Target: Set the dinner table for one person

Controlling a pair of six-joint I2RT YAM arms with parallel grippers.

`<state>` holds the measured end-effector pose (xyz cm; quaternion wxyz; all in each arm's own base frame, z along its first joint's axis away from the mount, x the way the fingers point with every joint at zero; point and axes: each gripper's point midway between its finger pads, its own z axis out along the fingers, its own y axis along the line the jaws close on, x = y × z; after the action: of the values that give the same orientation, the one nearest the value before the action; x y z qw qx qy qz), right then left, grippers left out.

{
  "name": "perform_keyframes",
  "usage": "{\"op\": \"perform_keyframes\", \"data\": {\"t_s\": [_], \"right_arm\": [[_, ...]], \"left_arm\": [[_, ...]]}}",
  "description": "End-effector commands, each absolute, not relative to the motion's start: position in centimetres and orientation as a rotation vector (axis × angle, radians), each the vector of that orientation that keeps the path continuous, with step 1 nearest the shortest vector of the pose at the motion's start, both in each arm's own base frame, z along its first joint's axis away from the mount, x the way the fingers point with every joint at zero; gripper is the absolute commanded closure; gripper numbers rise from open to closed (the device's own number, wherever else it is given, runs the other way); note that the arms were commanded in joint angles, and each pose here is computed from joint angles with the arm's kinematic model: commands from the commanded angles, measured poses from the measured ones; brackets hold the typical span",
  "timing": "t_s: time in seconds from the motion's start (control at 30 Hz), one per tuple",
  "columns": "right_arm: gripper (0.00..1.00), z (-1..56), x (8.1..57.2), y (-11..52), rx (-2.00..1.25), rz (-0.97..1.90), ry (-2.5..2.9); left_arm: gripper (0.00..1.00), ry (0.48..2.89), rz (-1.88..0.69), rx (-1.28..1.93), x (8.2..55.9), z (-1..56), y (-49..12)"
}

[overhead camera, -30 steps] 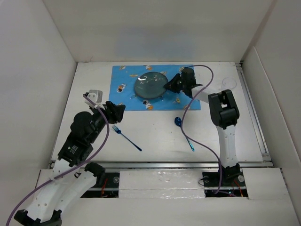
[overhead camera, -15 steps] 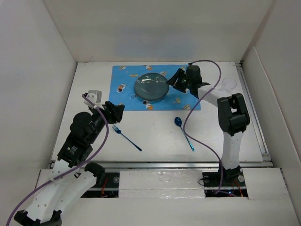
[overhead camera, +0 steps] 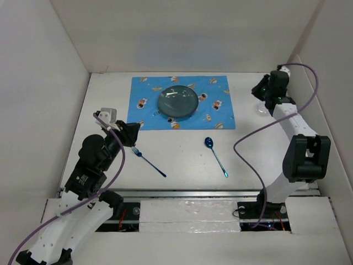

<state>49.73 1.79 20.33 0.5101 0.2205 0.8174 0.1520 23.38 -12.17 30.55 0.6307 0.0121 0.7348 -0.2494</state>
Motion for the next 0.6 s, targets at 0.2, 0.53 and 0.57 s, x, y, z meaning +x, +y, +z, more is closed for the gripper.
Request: {"op": "perform_keyframes", "data": {"t_s": [0.2, 0.53, 0.57], "right_arm": [[0.37, 16.8, 50.3, -7.2, 0.644, -0.043, 2.089], [0.41, 14.8, 54.2, -9.1, 0.636, -0.255, 2.152], [0.41, 14.3, 54.4, -9.3, 0.635, -0.274, 2.163]], "left_arm": [[0.57, 1.624, -0.622, 0.056, 22.7, 32.4, -12.7], [0.57, 1.634, -0.656, 0.094, 22.3, 32.0, -13.4], [0.57, 1.624, -0.665, 0.099, 22.2, 32.3, -13.5]]}}
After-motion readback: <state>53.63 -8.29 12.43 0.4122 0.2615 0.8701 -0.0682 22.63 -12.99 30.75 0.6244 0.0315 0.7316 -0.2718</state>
